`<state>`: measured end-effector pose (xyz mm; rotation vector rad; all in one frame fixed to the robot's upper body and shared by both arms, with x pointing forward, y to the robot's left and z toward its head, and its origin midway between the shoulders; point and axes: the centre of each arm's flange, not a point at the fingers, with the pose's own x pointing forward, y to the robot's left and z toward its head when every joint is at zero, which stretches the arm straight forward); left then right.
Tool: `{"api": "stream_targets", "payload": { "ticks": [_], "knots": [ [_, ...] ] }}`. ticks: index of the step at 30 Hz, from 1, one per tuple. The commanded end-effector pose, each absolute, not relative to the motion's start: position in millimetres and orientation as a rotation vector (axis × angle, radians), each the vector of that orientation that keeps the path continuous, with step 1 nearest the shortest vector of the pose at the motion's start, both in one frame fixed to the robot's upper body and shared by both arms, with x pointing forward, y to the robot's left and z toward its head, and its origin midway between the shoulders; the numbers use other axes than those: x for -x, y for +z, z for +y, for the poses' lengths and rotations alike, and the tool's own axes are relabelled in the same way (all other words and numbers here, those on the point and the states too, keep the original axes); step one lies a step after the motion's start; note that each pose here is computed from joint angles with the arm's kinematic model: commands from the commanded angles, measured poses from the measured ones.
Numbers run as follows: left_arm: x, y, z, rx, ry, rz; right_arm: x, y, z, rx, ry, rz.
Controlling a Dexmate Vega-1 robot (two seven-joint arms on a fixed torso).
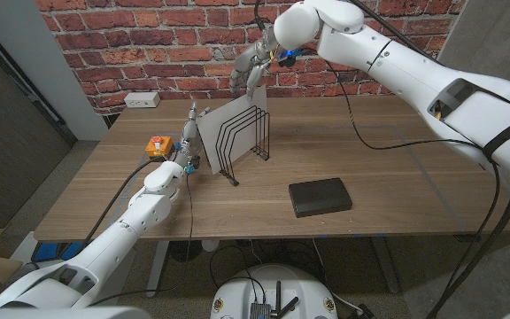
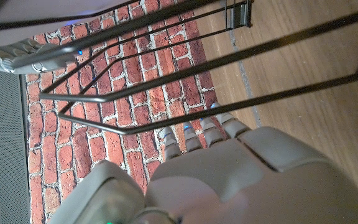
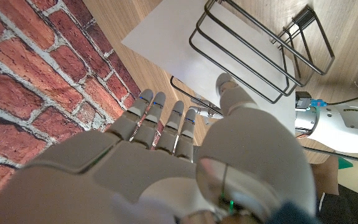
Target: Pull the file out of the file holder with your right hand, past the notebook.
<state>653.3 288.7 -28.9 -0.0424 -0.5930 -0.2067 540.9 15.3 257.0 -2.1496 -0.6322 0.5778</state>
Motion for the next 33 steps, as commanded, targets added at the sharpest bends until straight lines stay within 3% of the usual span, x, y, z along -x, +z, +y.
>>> {"api": "stream_targets", "payload": {
  "ticks": [1,33],
  "knots": [
    [-653.1,-28.3,288.8,0.042,-0.207,-0.594,-549.1,251.9,19.6,2.18,0.579,-0.615],
    [-653.2,-29.0,287.9,0.043,-0.207,-0.594,-556.2,232.1,20.1,2.231,0.458,-0.752]
  ]
}}
